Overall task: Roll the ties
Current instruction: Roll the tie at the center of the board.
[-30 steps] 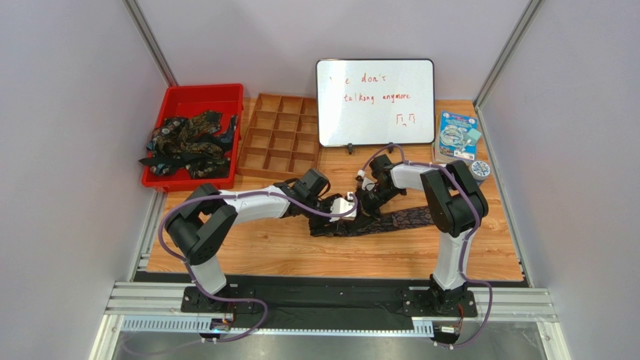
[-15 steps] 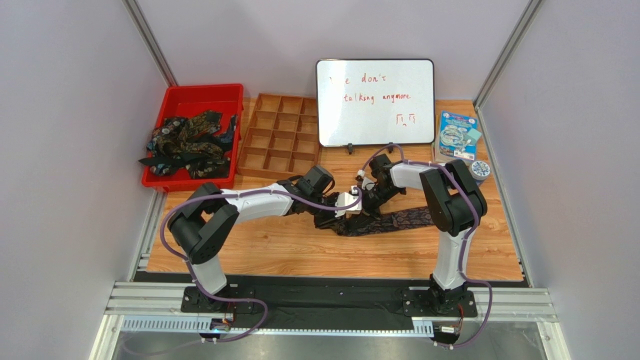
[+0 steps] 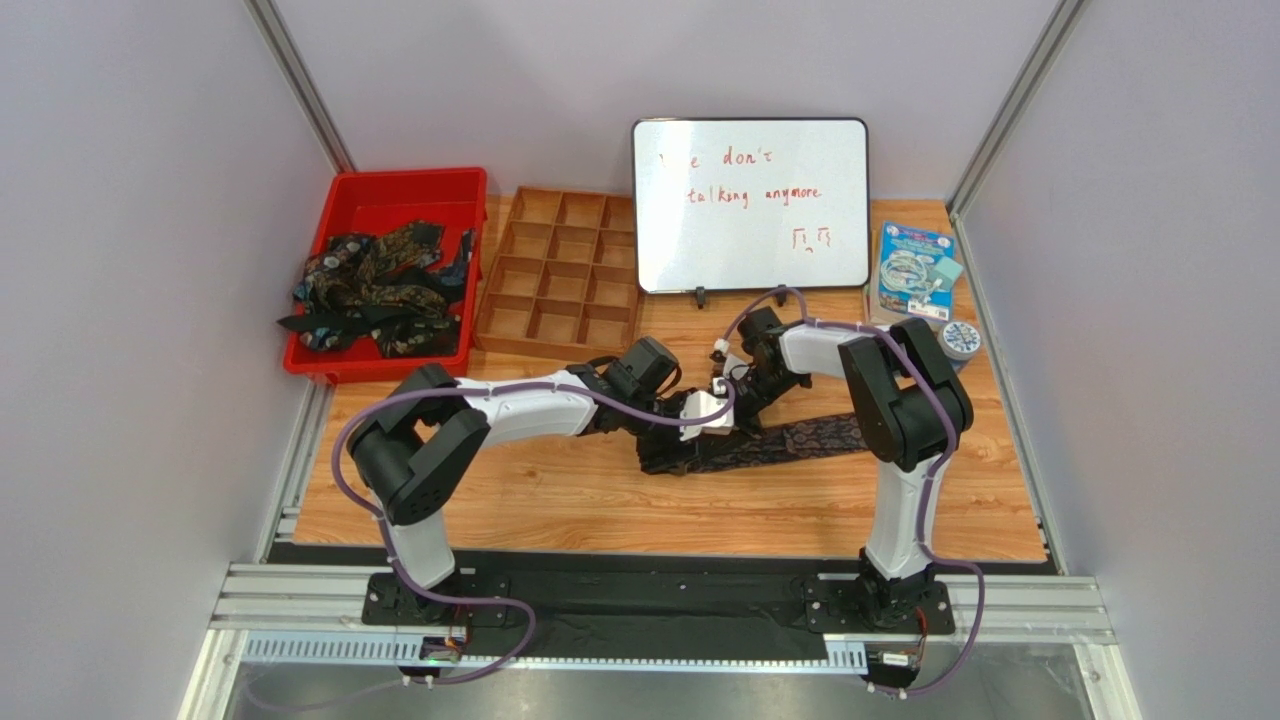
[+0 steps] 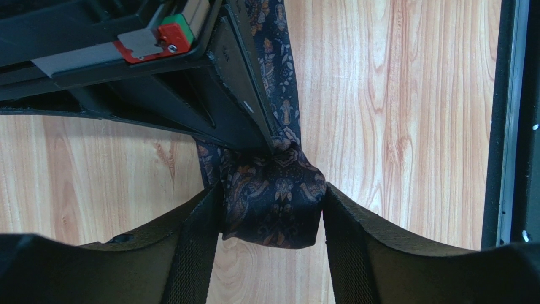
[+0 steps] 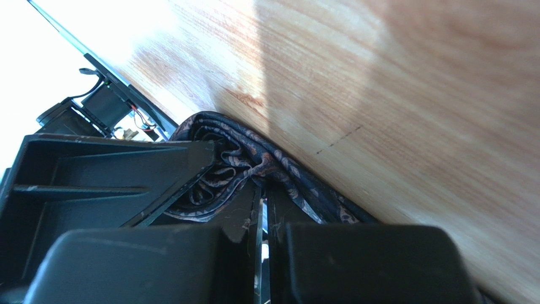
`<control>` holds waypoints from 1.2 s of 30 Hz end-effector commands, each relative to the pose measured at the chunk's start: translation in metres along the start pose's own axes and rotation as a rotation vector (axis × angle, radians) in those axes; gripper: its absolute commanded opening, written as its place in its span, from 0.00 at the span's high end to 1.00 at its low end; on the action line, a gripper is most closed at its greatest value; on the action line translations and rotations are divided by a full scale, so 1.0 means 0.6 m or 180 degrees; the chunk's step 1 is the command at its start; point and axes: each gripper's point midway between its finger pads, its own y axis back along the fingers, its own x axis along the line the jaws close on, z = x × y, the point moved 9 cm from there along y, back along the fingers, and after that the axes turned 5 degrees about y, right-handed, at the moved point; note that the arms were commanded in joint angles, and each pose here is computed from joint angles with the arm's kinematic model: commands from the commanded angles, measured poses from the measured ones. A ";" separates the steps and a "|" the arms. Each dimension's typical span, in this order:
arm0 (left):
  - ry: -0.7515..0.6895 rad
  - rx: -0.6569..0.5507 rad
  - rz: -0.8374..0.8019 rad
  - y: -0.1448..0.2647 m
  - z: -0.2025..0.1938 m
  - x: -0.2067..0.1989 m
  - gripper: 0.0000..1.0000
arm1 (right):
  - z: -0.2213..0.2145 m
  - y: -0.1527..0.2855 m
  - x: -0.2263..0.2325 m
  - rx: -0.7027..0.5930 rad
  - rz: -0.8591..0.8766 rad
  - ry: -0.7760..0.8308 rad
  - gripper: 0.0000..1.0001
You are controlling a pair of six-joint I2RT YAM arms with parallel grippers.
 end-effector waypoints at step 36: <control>0.0092 0.0214 0.0117 -0.010 -0.007 0.008 0.82 | 0.018 0.005 -0.017 -0.0147 -0.0130 0.0058 0.99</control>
